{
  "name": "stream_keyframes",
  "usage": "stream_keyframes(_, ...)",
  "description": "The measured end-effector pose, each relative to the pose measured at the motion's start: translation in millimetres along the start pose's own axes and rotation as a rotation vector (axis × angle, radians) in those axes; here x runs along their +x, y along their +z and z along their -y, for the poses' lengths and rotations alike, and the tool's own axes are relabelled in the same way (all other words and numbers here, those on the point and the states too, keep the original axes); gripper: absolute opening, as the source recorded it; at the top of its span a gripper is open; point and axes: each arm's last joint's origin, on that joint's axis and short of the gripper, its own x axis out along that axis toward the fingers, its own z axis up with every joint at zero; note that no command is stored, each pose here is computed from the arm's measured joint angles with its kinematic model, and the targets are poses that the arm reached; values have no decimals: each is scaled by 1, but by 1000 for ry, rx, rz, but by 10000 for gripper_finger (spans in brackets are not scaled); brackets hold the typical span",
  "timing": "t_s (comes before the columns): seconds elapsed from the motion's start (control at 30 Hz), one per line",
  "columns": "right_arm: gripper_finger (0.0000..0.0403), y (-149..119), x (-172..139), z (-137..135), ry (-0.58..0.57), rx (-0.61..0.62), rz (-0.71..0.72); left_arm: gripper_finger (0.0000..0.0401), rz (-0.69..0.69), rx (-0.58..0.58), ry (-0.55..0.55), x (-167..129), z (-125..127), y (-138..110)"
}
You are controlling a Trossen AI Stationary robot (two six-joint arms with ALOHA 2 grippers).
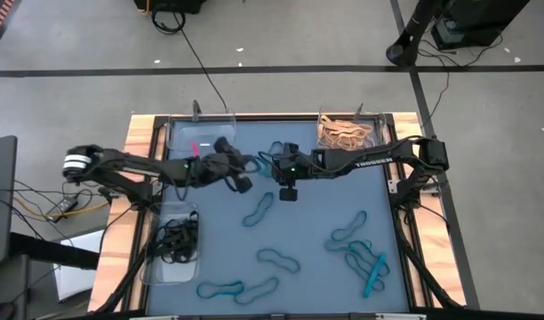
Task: Sort rubber bands into baskets
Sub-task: Put the blue rubber band into the top left transparent bin
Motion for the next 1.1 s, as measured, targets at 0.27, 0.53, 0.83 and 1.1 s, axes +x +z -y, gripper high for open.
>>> stream_keyframes(0.27,136,-4,4,-4,53,7,31,13,46,-47,108,-32,-36,19)
stream_keyframes(0.53,130,-35,19,-20,147,2,131,18,-51,-48,343,-46,-56,8)
stream_keyframes(0.83,129,-49,40,-18,114,64,151,20,-160,-122,554,-43,-83,-6)
stream_keyframes(1.1,129,-67,71,-16,75,108,105,20,-247,-185,652,-35,-108,-17)
